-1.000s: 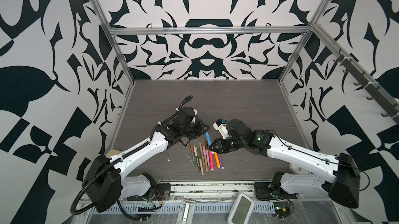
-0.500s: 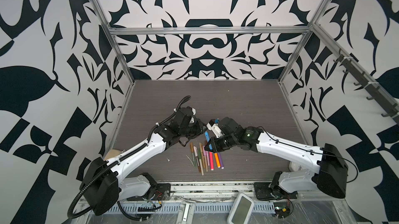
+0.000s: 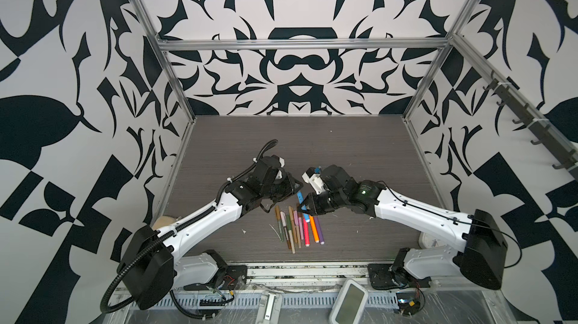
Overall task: Open the pen caps
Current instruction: 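Pull the cap off with the left gripper while the right gripper draws back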
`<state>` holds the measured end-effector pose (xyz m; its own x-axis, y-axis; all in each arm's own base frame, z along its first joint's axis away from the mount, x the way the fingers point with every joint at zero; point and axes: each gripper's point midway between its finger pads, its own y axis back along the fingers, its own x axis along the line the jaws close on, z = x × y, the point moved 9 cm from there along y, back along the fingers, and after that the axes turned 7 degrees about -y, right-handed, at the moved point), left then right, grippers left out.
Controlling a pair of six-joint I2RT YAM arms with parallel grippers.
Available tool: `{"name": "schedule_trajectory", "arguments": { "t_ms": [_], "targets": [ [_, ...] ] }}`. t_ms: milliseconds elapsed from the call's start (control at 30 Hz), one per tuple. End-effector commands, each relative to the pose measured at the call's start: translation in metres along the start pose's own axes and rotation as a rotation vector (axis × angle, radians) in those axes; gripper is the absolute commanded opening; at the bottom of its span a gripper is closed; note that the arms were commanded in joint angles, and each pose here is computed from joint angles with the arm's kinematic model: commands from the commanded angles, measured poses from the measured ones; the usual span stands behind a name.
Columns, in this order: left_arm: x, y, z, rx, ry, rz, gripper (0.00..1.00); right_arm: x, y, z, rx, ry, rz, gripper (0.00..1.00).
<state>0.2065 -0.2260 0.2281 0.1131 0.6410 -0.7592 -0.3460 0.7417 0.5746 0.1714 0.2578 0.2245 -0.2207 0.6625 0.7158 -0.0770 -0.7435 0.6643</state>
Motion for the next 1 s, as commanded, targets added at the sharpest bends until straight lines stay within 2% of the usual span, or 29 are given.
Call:
{"name": "schedule_trajectory", "arguments": {
  "t_ms": [0,100,300,400,600,767,867,967],
  "targets": [
    [0.003,-0.003,0.006,0.000,0.003,0.007,0.00,-0.007,0.009,0.006,-0.045,-0.017,-0.016,0.00],
    [0.019,-0.011,0.045,-0.030,0.037,0.006,0.00,-0.015,0.011,-0.002,-0.033,-0.032,-0.042,0.00],
    [0.059,-0.002,0.179,-0.144,0.040,0.141,0.00,-0.043,0.006,-0.032,-0.021,-0.143,-0.022,0.00],
    [0.071,-0.011,0.213,-0.145,0.049,0.180,0.00,-0.048,0.016,-0.038,-0.047,-0.147,-0.032,0.00],
    [0.097,-0.027,0.218,-0.150,0.055,0.261,0.00,-0.055,0.034,-0.022,-0.074,-0.161,-0.042,0.00],
    [0.114,-0.028,0.215,-0.166,0.103,0.233,0.00,-0.055,0.044,-0.003,-0.077,-0.159,-0.062,0.00],
    [0.118,-0.046,0.200,-0.083,0.093,0.249,0.00,-0.067,0.056,0.021,-0.111,-0.127,-0.188,0.00],
    [0.119,-0.070,0.171,0.050,0.019,0.389,0.00,-0.090,0.062,0.049,-0.130,-0.087,-0.354,0.00]
  ]
}}
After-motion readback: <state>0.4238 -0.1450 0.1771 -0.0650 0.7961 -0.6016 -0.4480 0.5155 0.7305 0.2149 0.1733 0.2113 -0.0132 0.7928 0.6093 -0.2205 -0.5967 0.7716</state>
